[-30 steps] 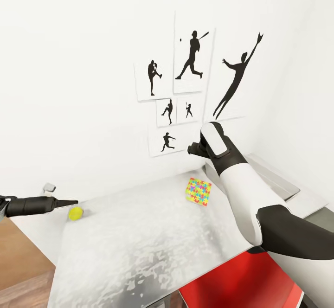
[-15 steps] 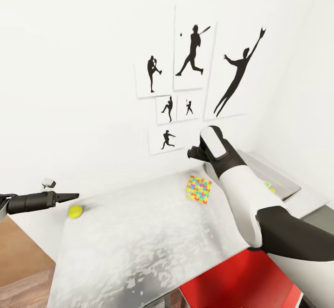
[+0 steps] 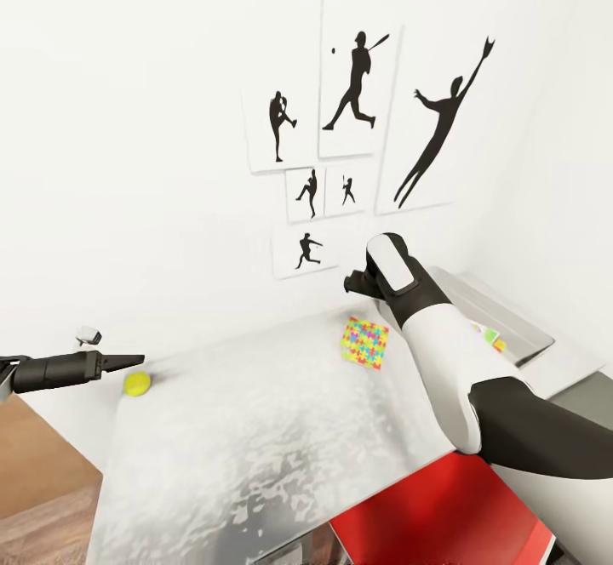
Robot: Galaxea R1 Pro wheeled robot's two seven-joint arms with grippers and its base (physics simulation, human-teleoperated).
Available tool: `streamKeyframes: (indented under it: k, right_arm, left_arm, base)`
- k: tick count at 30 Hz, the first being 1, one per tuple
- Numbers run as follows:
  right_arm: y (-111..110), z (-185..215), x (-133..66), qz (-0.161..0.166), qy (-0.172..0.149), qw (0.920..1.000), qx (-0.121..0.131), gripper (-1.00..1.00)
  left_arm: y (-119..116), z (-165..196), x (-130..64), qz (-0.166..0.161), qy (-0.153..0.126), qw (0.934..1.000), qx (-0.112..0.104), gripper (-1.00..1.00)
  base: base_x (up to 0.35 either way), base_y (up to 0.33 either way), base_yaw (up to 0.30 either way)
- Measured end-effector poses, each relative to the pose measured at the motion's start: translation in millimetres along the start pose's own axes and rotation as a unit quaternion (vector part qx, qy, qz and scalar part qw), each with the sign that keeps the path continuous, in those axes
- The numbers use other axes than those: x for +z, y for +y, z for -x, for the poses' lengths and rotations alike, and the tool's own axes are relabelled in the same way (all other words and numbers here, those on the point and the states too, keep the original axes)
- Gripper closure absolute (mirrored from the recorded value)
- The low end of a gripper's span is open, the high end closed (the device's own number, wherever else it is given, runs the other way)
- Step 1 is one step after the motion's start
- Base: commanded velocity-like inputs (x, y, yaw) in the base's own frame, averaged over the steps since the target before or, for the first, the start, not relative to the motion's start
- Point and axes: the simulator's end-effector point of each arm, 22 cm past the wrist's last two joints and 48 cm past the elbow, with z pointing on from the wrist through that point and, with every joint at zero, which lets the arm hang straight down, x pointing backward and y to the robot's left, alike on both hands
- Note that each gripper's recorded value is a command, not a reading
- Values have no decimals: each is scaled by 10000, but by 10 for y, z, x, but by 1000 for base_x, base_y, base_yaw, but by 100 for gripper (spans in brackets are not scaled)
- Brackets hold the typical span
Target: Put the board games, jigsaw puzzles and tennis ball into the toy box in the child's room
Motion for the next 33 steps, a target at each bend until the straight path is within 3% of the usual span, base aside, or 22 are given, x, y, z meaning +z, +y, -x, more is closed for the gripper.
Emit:
streamKeyframes:
  k: [23,33]
  right_arm:
    - [-45,56,247,-117,-219,9987,445,-100]
    - [-114,-49,473,-270,-178,9971,687,-100]
  left_arm:
    - [161,-111,63,39,92,9999,-130,-100]
    - [231,-161,88,57,132,9997,-187,-100]
  base:
    - [0,0,0]
    - [0,0,0]
